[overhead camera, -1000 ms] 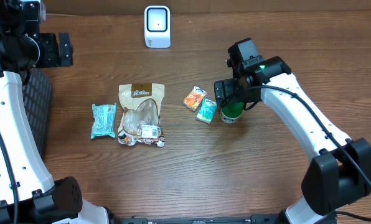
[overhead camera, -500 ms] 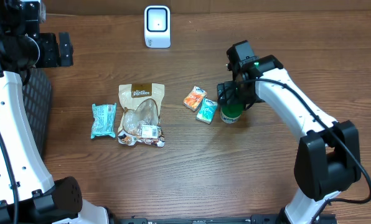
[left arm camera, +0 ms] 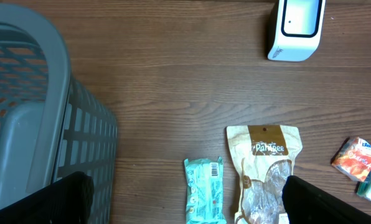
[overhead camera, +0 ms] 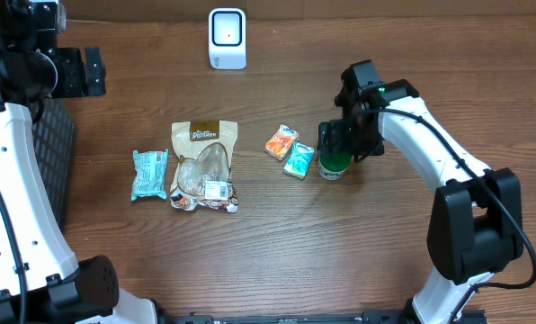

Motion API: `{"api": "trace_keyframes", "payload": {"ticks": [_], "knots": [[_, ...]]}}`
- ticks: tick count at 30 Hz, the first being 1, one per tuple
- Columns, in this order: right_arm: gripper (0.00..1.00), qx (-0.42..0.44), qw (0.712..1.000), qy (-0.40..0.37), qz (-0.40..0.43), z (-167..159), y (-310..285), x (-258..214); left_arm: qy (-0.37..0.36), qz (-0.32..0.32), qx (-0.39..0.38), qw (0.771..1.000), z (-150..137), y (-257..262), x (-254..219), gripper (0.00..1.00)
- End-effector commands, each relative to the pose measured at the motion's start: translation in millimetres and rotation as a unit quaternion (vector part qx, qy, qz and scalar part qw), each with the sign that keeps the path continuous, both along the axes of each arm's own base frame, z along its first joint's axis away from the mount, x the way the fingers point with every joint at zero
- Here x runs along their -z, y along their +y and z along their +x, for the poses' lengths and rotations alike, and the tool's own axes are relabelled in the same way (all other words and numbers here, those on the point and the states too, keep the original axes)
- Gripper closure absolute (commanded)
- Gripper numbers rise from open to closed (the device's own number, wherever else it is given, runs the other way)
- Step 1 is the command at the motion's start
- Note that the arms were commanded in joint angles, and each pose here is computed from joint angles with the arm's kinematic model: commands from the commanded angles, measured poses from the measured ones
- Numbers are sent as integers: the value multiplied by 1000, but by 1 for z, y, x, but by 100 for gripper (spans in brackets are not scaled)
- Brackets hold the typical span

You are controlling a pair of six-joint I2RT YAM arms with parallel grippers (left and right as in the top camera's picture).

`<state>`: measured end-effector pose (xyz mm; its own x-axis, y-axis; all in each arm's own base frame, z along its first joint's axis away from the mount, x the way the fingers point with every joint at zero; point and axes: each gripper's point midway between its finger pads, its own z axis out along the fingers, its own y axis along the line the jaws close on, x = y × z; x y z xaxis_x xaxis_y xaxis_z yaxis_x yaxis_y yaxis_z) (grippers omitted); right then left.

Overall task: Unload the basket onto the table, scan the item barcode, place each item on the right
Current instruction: 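Lower the right gripper around the jar cap and close it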

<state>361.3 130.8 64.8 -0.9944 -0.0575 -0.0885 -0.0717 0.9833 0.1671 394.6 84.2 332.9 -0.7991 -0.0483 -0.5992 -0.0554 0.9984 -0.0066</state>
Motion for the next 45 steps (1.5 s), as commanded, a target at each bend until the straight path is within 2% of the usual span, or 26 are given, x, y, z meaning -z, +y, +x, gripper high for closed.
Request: {"api": "trace_keyframes", "payload": {"ticks": [1, 22, 34, 36, 40, 45], "knots": [[13, -4, 1000, 21, 0, -10, 5, 9, -11, 12, 6, 1000, 0, 2, -8, 1], [17, -11, 999, 24, -31, -17, 4, 17, -11, 11, 6, 1000, 0, 2, -8, 0], [22, -15, 999, 5, -48, -9, -1, 19, -11, 12, 6, 1000, 0, 2, -8, 0], [28, -19, 999, 4, -48, -9, -1, 20, -11, 11, 6, 1000, 0, 2, -8, 0], [51, -18, 999, 3, -47, -9, -1, 19, -11, 11, 6, 1000, 0, 2, -8, 0], [65, -20, 999, 4, -24, -8, 7, 12, -11, 11, 6, 1000, 0, 2, -8, 0]]}}
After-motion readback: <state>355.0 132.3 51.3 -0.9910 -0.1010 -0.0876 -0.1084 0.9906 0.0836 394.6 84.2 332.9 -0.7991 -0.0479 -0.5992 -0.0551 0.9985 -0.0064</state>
